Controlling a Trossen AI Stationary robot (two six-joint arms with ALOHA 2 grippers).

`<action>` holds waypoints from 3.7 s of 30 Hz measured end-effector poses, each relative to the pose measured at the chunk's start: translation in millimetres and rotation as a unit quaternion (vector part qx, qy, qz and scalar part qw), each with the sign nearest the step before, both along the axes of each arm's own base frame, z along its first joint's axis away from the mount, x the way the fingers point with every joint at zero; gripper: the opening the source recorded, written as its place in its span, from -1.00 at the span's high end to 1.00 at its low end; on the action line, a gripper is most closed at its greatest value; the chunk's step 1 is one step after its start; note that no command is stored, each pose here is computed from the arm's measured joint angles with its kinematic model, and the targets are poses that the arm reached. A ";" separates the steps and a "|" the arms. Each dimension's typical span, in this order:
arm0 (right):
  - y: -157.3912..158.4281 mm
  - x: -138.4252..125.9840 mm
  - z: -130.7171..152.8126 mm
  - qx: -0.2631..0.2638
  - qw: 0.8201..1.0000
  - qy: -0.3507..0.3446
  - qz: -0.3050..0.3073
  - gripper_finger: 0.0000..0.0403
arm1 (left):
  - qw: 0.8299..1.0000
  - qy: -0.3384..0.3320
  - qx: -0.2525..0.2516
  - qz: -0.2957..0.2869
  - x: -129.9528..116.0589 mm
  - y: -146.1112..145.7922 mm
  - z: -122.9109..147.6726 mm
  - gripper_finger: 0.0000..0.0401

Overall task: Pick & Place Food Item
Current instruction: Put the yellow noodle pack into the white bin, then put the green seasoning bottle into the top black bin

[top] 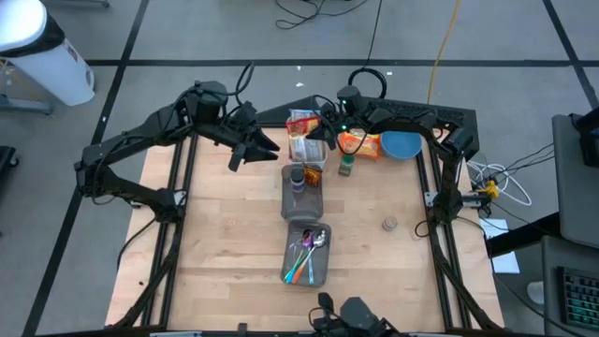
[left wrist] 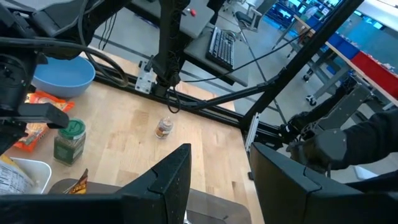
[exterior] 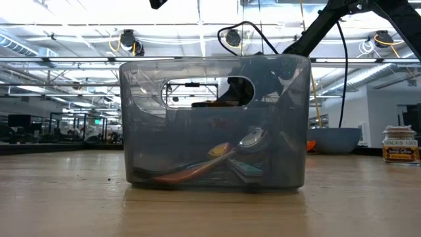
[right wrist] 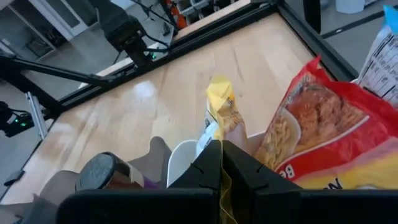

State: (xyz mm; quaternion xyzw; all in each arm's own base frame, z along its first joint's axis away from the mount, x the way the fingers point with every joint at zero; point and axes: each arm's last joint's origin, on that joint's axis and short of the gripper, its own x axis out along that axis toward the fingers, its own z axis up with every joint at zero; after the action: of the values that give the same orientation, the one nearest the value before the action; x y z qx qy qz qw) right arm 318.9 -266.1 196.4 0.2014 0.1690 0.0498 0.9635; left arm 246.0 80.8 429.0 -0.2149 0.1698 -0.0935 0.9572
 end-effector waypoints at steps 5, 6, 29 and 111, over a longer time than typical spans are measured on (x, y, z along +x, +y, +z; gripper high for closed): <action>-1.3 1.4 3.8 -0.009 1.000 -0.017 -0.002 0.97 | 1.000 0.000 0.000 0.000 0.0 0.0 0.0 0.15; -1.5 1.6 4.4 -0.008 1.000 -0.019 -0.003 0.95 | 1.000 0.000 0.000 0.000 0.0 0.0 0.0 0.15; -7.9 -8.2 47.1 -0.011 0.994 -0.101 -0.035 0.17 | 0.998 0.021 0.027 0.057 -0.5 3.3 -3.3 0.15; 138.4 -126.9 -37.8 -0.115 0.971 0.055 -0.204 -0.25 | 0.987 0.106 0.054 0.111 2.3 22.5 -25.5 0.15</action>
State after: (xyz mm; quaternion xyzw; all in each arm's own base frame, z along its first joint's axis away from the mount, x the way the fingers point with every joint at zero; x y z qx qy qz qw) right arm 192.0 -127.6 158.5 0.1217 0.1817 -0.1785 0.9593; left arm 248.3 103.3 403.6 -0.1891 0.2502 0.0460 0.9484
